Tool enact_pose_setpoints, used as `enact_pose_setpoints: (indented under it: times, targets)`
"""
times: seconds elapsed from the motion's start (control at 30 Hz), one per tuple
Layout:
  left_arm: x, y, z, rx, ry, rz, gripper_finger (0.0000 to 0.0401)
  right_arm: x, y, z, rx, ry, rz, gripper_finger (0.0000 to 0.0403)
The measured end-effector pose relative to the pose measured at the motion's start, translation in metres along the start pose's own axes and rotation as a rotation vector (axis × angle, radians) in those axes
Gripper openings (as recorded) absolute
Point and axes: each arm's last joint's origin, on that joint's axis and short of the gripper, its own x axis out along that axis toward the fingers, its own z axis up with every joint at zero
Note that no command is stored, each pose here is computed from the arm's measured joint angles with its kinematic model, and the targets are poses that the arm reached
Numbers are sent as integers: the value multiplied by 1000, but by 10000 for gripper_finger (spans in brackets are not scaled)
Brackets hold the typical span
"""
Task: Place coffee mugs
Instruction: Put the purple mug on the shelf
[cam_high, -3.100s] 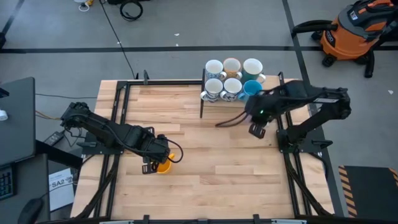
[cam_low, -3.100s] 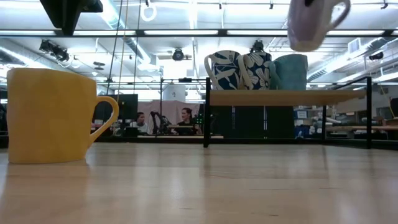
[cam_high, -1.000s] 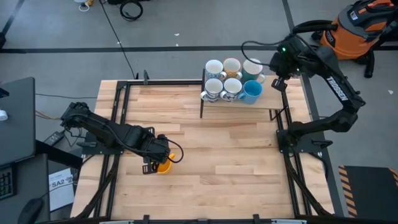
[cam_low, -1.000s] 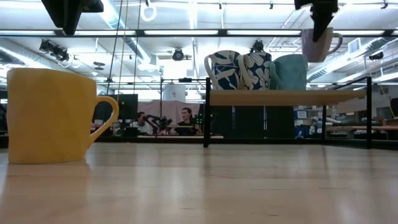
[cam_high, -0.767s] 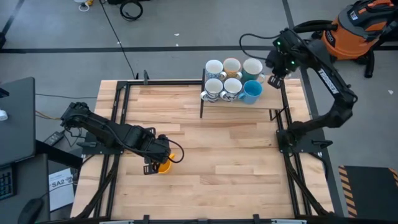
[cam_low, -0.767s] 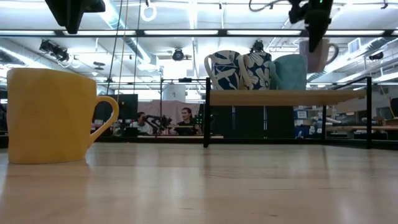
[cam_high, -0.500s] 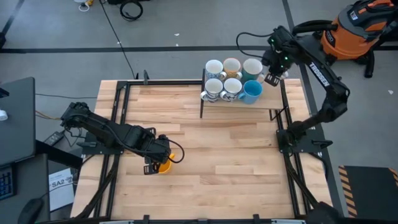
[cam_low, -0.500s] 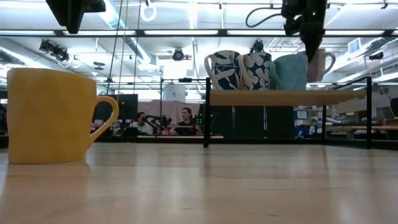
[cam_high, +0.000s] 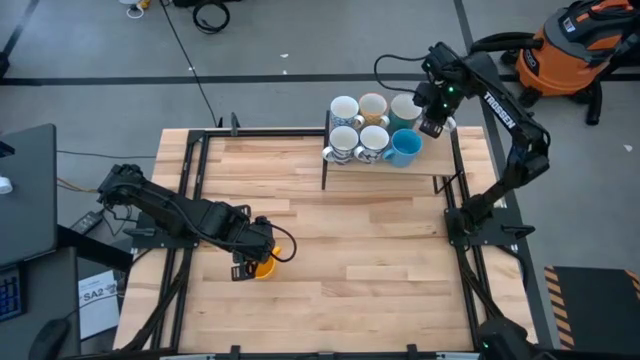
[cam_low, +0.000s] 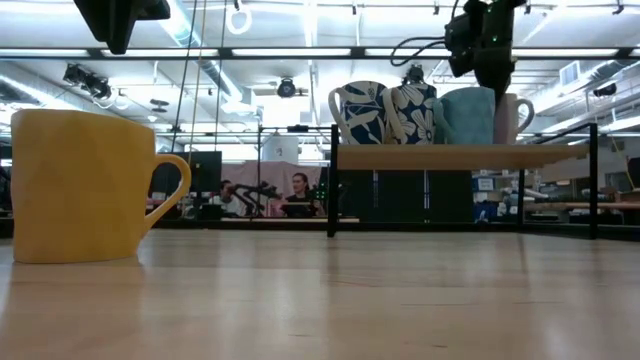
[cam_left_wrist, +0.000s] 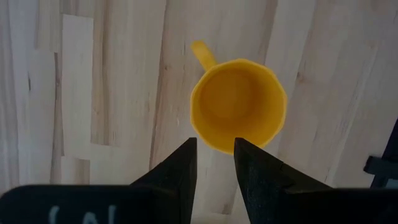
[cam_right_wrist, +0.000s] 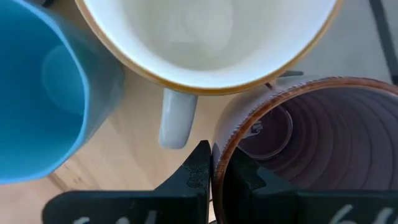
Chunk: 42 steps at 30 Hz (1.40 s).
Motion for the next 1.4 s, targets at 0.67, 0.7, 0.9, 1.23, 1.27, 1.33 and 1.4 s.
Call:
enact_pose_setpoints:
  times: [0.67,0.7,0.9,1.23,1.27,1.33,1.4]
  targets:
    - [0,0,0,0,0,0,114,14,-10,4,50,58,30,36]
    - [0,0,0,0,0,0,114,14,-10,4,52,58,30,36]
    - [0,0,0,0,0,0,114,14,-10,4,55,58,30,36]
    - [0,0,0,-1,0,0,114,14,-11,3,60,56,28,36]
    - [0,0,0,-1,0,0,114,14,-11,3,60,55,27,36]
    - [0,0,0,-1,0,0,114,17,-11,3,60,57,40,36]
    - [0,0,0,-1,0,0,114,23,-10,2,60,72,61,36]
